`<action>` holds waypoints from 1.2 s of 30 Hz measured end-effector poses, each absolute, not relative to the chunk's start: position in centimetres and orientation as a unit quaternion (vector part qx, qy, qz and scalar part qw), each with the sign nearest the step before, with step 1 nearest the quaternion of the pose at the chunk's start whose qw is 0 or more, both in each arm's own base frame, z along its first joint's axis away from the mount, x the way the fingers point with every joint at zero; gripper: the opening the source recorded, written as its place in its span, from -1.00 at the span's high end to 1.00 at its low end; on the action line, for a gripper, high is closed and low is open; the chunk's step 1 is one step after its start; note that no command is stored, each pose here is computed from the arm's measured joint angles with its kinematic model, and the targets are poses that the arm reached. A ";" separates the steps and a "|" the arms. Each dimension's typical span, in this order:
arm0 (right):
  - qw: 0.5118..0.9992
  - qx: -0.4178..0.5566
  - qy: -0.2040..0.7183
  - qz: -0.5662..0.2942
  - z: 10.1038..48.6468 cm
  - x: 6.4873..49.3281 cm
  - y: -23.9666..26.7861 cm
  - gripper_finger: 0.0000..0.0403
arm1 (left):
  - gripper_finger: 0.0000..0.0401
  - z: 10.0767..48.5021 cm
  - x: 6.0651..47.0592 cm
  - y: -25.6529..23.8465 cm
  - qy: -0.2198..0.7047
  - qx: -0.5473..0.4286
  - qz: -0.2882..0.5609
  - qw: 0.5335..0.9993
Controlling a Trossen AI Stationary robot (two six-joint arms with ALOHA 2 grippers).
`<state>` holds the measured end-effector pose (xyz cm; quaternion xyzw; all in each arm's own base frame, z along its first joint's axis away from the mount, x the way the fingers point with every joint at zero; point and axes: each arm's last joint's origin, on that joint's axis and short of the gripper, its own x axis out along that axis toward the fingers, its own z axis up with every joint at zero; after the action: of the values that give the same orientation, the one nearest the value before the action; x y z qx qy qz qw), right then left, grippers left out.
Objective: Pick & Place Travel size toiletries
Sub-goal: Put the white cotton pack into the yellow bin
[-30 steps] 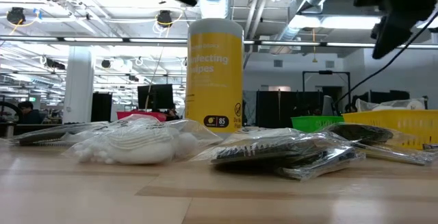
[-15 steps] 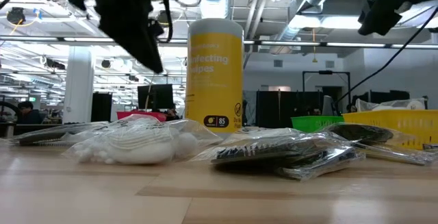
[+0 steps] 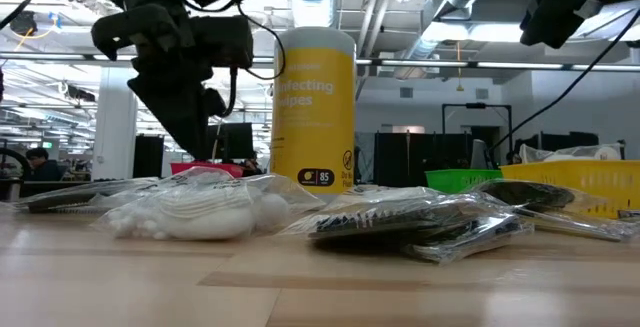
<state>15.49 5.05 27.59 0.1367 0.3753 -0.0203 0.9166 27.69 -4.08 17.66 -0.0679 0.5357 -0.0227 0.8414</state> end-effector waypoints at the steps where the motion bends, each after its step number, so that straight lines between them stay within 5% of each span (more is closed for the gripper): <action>1: 0.917 0.137 0.375 -0.020 27.6 15.5 5.1 0.09 | 0.47 17.7 27.7 -4.0 0.534 -0.069 -0.022 0.842; 12: 0.913 0.121 0.390 -0.021 27.0 16.3 5.3 0.13 | 0.17 16.5 27.2 -3.7 0.536 -0.057 -0.024 0.842; 21: 0.906 0.099 0.410 -0.020 26.0 17.6 5.8 0.13 | 0.17 15.3 26.6 -3.5 0.532 -0.043 -0.016 0.846; 26: 0.907 0.092 0.411 -0.017 26.0 17.6 5.8 0.16 | 0.36 15.3 26.6 -3.5 0.530 -0.037 -0.019 0.847; 32: 0.908 0.089 0.409 -0.015 26.0 17.6 5.8 0.18 | 0.90 15.3 26.6 -3.5 0.531 -0.038 -0.022 0.846; 36: 0.908 0.088 0.409 -0.015 26.0 17.6 5.8 0.19 | 0.98 15.3 26.6 -3.5 0.531 -0.040 -0.026 0.846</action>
<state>17.59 5.79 26.04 0.0884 0.4086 -0.0146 0.9083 26.58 -3.55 15.28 -0.0398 0.5307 -0.0259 0.8462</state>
